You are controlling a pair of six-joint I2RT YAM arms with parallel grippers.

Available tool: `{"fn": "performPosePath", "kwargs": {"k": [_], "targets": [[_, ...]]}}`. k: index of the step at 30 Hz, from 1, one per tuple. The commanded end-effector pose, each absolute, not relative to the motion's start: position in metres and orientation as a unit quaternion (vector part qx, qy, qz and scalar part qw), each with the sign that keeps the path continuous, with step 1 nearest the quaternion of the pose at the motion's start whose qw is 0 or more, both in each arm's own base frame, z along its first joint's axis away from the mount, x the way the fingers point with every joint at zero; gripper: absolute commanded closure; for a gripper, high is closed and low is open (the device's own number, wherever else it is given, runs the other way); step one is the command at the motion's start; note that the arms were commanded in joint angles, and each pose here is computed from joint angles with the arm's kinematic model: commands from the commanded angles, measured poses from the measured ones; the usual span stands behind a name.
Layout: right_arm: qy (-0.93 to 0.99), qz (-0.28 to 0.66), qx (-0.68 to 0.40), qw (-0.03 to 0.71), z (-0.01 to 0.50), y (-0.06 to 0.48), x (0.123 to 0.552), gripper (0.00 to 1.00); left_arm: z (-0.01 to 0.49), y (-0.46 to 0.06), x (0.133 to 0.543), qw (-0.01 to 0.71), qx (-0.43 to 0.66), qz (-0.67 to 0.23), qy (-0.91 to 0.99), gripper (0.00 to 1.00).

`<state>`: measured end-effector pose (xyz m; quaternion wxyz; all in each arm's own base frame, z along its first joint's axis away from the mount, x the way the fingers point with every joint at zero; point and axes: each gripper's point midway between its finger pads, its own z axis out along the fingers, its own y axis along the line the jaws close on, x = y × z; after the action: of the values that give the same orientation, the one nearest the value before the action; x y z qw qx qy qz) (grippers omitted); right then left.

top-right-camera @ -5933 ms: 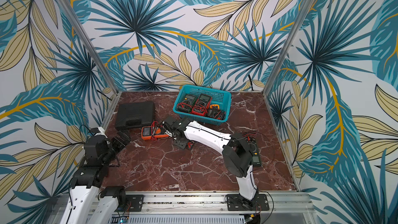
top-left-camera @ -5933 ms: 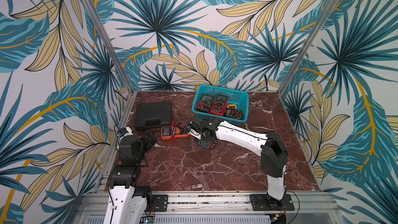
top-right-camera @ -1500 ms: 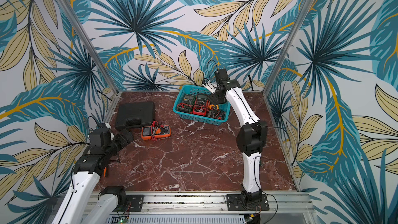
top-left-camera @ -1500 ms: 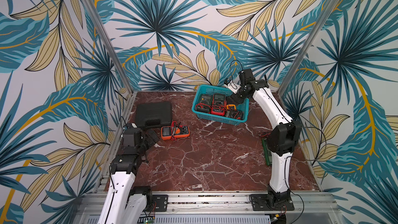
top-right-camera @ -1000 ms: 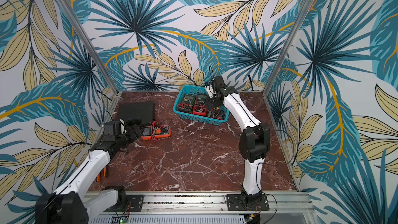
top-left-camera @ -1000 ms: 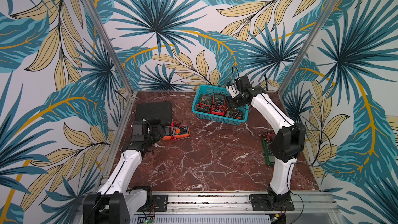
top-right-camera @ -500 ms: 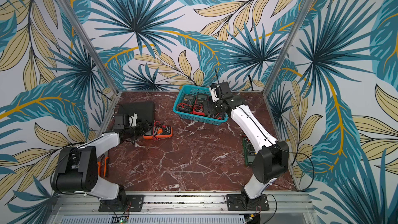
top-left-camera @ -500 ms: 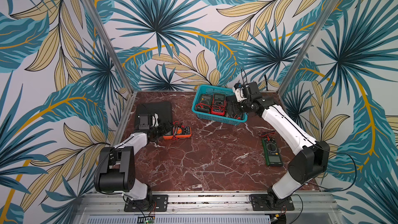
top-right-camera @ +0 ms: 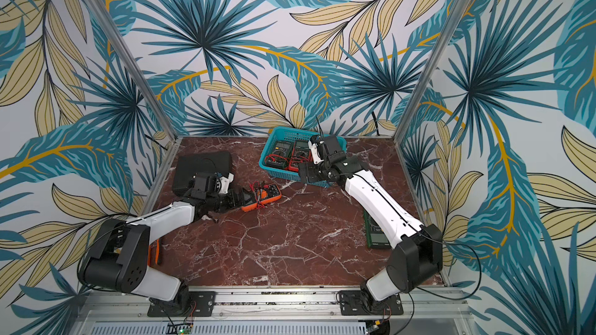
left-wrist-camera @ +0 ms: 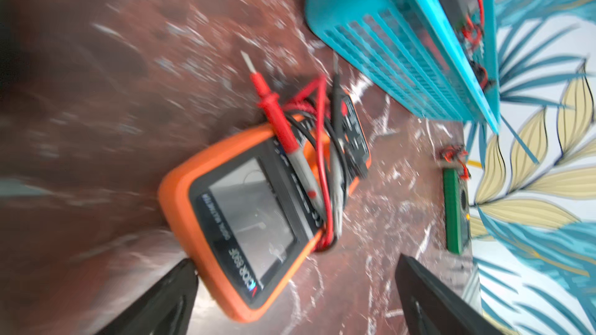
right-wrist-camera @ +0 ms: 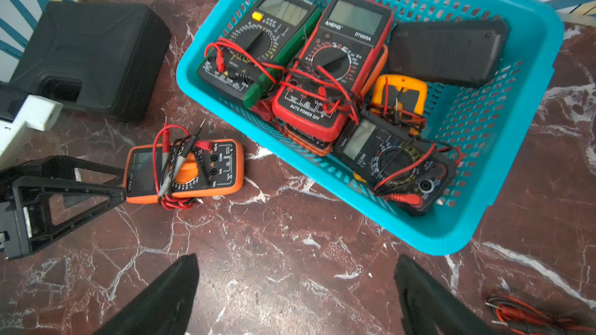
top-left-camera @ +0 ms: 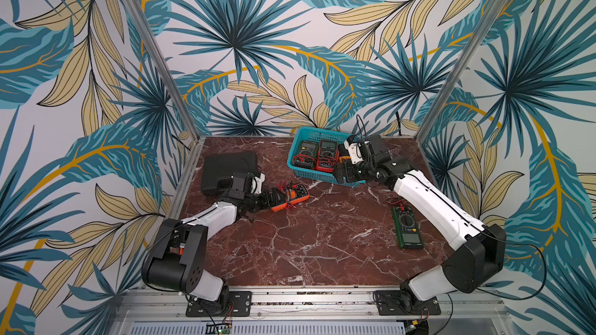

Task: Put the multimeter into the basket
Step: Pick up the multimeter from the center of the board.

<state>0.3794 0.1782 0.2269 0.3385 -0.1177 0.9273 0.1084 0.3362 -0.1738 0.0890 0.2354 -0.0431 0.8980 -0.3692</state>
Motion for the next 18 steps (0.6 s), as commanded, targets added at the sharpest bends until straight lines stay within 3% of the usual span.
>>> {"fn": "performPosePath", "kwargs": {"k": [1, 7, 13, 18], "targets": [[0.939, 0.084, -0.097, 0.319, 0.212, 0.17, 0.361, 0.03, 0.103, -0.199, 0.314, 0.238, -0.007, -0.399, 0.885, 0.0], [0.945, 0.071, -0.065, 0.314, 0.202, 0.157, 0.342, 0.03, 0.106, -0.222, 0.278, 0.225, 0.063, -0.366, 0.901, 0.0], [0.936, 0.059, -0.04, 0.345, 0.221, 0.142, 0.336, 0.03, 0.11, -0.171, 0.284, 0.247, 0.053, -0.201, 0.947, 0.0], [0.926, 0.05, -0.027, 0.374, 0.238, 0.133, 0.335, 0.02, 0.13, -0.166, 0.302, 0.267, 0.156, -0.133, 0.942, 0.0]]}}
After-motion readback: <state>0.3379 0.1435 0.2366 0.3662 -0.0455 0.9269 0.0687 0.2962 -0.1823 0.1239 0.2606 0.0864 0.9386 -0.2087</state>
